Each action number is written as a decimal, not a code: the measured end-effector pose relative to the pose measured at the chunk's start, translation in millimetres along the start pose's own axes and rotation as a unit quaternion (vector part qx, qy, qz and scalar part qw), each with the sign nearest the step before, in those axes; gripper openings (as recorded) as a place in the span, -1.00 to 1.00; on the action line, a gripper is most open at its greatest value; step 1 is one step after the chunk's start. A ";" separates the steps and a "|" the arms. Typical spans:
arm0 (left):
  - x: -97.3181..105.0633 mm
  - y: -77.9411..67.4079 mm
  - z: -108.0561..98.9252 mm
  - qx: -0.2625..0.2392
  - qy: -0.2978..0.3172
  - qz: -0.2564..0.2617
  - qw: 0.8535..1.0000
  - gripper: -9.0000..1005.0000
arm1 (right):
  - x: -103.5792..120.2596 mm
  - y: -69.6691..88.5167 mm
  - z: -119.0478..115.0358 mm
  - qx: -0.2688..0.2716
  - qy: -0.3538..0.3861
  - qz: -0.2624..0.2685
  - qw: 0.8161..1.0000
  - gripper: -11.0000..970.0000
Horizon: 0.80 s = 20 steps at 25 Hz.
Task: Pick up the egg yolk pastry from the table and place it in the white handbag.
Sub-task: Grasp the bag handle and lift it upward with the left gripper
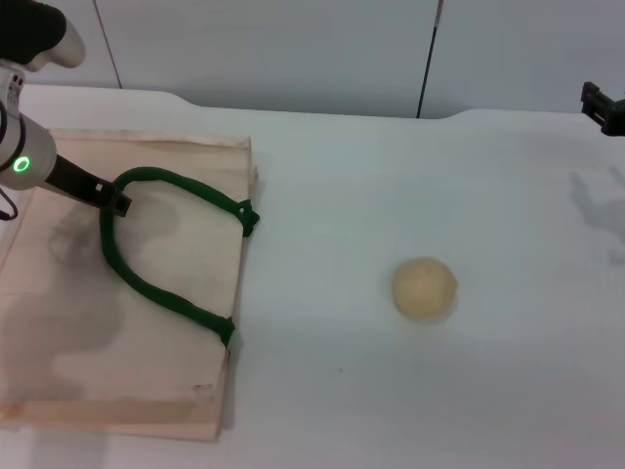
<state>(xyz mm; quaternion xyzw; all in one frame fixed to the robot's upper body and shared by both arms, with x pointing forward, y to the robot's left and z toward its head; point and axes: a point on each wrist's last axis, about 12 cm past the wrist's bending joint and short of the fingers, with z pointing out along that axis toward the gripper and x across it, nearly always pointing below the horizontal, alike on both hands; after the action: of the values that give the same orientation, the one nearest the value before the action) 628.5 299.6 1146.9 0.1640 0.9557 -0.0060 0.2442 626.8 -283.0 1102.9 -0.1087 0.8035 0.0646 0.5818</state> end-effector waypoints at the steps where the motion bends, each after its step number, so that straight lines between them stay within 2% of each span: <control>1: 0.0 0.1 0.1 0.000 0.000 0.000 1.000 -0.13 | 0.0 0.0 0.0 0.000 0.000 0.000 1.000 0.23; 8: -0.5 0.3 1.7 -0.002 -0.003 0.000 1.000 -0.15 | -0.3 1.5 0.3 -0.002 0.000 -0.002 1.000 0.23; 12: -1.5 -3.3 9.8 0.003 0.002 0.005 1.000 -0.17 | -0.5 2.1 0.3 -0.004 -0.001 -0.002 1.000 0.23; 20: -3.2 -5.1 13.0 -0.001 -0.006 0.013 1.000 -0.48 | -0.6 3.9 0.3 -0.011 -0.001 -0.004 1.000 0.23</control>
<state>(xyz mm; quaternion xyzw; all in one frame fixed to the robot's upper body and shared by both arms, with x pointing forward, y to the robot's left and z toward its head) 635.6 292.6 1136.7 0.1758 0.9522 -0.0025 0.2498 626.3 -279.1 1103.2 -0.1183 0.8019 0.0716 0.5812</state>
